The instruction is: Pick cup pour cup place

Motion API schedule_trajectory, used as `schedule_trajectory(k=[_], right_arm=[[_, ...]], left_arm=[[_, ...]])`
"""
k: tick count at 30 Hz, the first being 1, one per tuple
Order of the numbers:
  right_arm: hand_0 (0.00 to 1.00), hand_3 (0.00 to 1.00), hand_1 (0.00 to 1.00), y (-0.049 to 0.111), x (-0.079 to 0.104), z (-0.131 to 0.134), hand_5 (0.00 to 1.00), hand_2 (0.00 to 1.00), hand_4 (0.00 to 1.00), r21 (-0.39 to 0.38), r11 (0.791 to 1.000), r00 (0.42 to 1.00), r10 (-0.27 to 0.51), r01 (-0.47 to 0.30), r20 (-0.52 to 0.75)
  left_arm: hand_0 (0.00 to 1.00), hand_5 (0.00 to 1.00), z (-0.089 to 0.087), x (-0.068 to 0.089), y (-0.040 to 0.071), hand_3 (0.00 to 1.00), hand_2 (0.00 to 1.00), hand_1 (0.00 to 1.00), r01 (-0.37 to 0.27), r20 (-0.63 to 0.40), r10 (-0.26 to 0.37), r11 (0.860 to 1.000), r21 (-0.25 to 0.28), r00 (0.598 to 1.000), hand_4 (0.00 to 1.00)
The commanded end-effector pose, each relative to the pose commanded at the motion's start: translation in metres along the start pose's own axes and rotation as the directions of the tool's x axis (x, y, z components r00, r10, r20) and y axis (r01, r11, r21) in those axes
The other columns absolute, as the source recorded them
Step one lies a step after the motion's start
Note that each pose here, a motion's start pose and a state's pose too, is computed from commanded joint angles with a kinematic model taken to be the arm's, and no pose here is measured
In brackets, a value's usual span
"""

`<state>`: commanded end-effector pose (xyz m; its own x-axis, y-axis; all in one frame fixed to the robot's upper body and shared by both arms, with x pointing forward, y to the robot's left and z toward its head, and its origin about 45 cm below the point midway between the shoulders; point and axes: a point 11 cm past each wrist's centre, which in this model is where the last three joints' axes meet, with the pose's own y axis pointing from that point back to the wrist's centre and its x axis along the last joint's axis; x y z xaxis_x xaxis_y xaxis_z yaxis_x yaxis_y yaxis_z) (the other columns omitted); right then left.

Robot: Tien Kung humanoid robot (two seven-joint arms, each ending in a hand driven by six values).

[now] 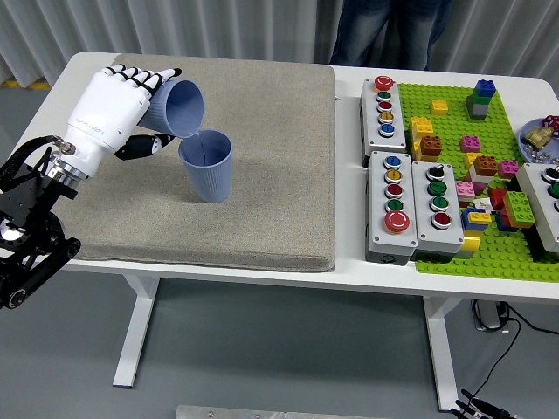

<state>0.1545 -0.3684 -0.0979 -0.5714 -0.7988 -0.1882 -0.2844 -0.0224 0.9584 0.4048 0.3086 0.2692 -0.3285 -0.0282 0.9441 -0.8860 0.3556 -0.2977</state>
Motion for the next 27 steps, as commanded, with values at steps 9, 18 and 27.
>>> schedule_trajectory(k=[9,18,27], right_arm=[[0.763,0.622,0.702,0.0000,0.0003,0.0004,0.193,0.743,0.225,0.001,1.000,1.000,0.000,0.000,0.003],[0.763,0.622,0.701,0.0000,0.0006,0.0006,0.192,0.743,0.224,0.000,1.000,1.000,0.000,0.000,0.001],[0.763,0.622,0.701,-0.0001,0.0015,0.0018,0.190,0.743,0.224,-0.001,1.000,1.000,0.003,-0.003,0.002]], left_arm=[[0.481,0.132,0.0008,0.0006,-0.0002,0.638,0.660,0.537,-0.003,0.006,0.003,1.000,-0.002,1.000,0.628],[0.487,0.078,0.0014,-0.0013,-0.0006,0.632,0.661,0.539,0.007,0.006,-0.008,1.000,0.013,1.000,0.587],[0.491,0.056,0.0007,-0.0010,-0.0009,0.631,0.660,0.541,0.009,0.010,-0.009,1.000,0.026,1.000,0.579]])
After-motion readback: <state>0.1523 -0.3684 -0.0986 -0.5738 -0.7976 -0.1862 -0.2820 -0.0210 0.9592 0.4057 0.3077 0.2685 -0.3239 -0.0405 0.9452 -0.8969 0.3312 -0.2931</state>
